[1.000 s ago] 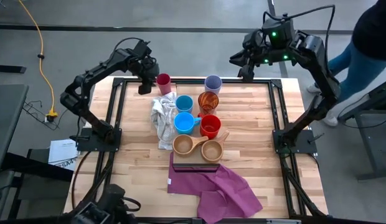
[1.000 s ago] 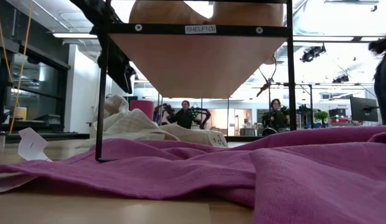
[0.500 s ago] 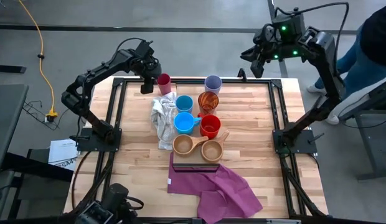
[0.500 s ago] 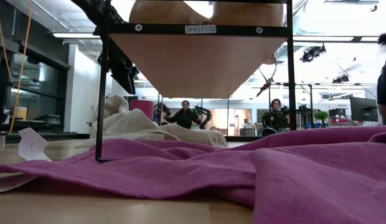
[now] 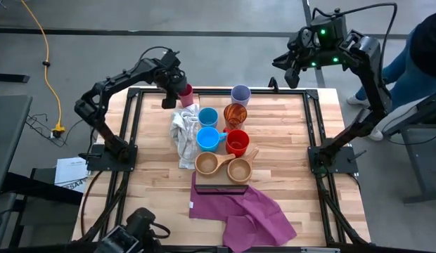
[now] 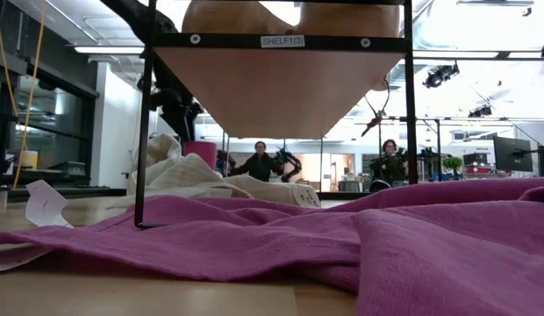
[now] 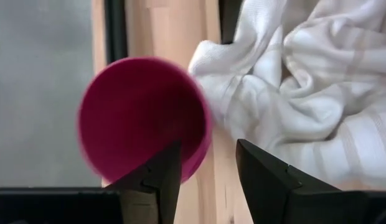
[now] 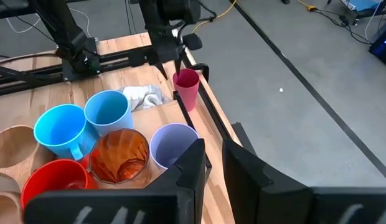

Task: Stack small to large cups/mugs on shelf
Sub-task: Put the pink cup on the shelf

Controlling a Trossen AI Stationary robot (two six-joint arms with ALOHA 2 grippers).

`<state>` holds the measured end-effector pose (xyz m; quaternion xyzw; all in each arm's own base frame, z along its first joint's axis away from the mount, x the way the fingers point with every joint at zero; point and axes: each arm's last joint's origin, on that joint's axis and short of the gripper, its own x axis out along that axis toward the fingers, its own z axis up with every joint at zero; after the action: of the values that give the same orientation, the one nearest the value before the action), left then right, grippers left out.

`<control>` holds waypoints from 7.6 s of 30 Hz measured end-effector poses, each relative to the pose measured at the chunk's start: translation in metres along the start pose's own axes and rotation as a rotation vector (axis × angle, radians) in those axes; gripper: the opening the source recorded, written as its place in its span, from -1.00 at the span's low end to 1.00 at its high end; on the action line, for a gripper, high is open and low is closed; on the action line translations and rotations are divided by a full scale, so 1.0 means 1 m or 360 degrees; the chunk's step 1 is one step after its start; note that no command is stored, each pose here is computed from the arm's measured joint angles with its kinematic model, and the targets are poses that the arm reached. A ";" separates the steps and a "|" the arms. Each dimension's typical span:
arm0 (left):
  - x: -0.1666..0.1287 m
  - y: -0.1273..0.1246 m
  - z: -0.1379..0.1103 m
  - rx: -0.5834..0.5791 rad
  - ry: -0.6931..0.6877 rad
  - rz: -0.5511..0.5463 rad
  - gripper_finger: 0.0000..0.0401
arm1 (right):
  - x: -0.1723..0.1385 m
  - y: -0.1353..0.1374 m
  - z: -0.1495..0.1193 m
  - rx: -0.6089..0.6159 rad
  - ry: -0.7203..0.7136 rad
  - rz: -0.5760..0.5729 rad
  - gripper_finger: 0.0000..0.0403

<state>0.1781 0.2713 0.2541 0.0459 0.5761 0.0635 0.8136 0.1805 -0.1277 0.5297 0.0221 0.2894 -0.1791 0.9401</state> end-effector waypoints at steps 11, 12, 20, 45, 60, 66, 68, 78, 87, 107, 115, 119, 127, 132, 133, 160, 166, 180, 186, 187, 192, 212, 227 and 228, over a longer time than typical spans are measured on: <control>0.014 -0.001 0.007 0.0080 0.0104 0.0035 -0.31 | 0.000 0.000 -0.001 0.0032 0.0009 0.0002 -0.77; 0.014 -0.001 0.007 0.0080 0.0105 0.0036 -0.31 | 0.000 0.000 -0.001 0.0032 0.0008 0.0002 -0.77; 0.008 0.004 0.012 0.0117 0.0065 0.0091 -0.67 | 0.000 0.000 0.000 0.0031 0.0004 0.0001 -0.77; -0.049 0.001 0.029 0.0076 0.0058 0.0135 -0.99 | 0.000 0.000 0.000 -0.0004 -0.0007 -0.0002 -0.77; -0.176 -0.025 0.089 0.0197 -0.0489 0.0274 -1.00 | 0.000 0.001 -0.001 -0.0038 0.0017 0.0027 -0.77; -0.174 -0.050 0.103 0.0304 -0.0381 0.0223 -1.00 | 0.000 0.001 -0.003 -0.0044 0.0047 0.0043 -0.77; -0.173 -0.057 0.107 0.0323 -0.0371 0.0190 -1.00 | 0.000 0.001 -0.003 -0.0053 0.0049 0.0044 -0.77; -0.170 -0.079 0.119 0.0410 -0.0356 0.0100 -1.00 | -0.002 0.003 -0.004 -0.0071 0.0044 0.0073 -0.77; -0.160 -0.078 0.123 0.0422 -0.0309 0.0034 -1.00 | -0.002 0.004 -0.004 -0.0071 0.0039 0.0121 -0.77; -0.139 -0.075 0.133 0.0472 -0.0269 -0.0053 -1.00 | -0.003 0.004 -0.005 -0.0080 0.0041 0.0126 -0.77; -0.138 -0.079 0.136 0.0506 -0.0286 -0.0070 -1.00 | -0.003 0.004 -0.005 -0.0081 0.0041 0.0127 -0.77; -0.137 -0.078 0.136 0.0504 -0.0285 -0.0080 -1.00 | -0.003 0.004 -0.005 -0.0083 0.0041 0.0127 -0.77; -0.132 -0.077 0.138 0.0501 -0.0273 -0.0108 -1.00 | -0.003 0.004 -0.005 -0.0081 0.0041 0.0127 -0.77; -0.132 -0.077 0.138 0.0500 -0.0274 -0.0106 -1.00 | -0.003 0.004 -0.005 -0.0085 0.0041 0.0127 -0.77; -0.132 -0.077 0.138 0.0500 -0.0274 -0.0106 -1.00 | -0.003 0.004 -0.005 -0.0086 0.0041 0.0127 -0.77; -0.123 -0.074 0.139 0.0523 -0.0198 -0.0081 -1.00 | -0.003 0.004 -0.004 -0.0097 0.0032 0.0157 -0.77; -0.122 -0.074 0.139 0.0527 -0.0197 -0.0082 -1.00 | -0.003 0.004 -0.004 -0.0107 0.0031 0.0157 -0.77; -0.112 -0.071 0.142 0.0524 -0.0163 -0.0096 -1.00 | -0.003 0.004 -0.005 -0.0110 0.0034 0.0158 -0.77; -0.110 -0.071 0.143 0.0523 -0.0158 -0.0101 -1.00 | -0.003 0.004 -0.005 -0.0115 0.0035 0.0158 -0.77; -0.110 -0.071 0.143 0.0523 -0.0159 -0.0100 -1.00 | -0.003 0.004 -0.005 -0.0114 0.0035 0.0159 -0.77; -0.111 -0.071 0.143 0.0523 -0.0159 -0.0099 -1.00 | -0.003 0.004 -0.005 -0.0114 0.0037 0.0159 -0.77; -0.111 -0.071 0.143 0.0523 -0.0163 -0.0096 -1.00 | -0.003 0.005 -0.005 -0.0106 0.0042 0.0167 -0.77; -0.111 -0.070 0.144 0.0521 -0.0168 -0.0085 -0.76 | -0.003 0.005 -0.005 -0.0107 0.0047 0.0167 -0.77; -0.111 -0.070 0.144 0.0521 -0.0171 -0.0082 -0.75 | -0.003 0.005 -0.005 -0.0107 0.0047 0.0168 -0.77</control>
<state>0.2810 0.1846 0.3947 0.1663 0.5354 -0.0545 0.8263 0.1771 -0.1215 0.5264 0.0083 0.3076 -0.1191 0.9440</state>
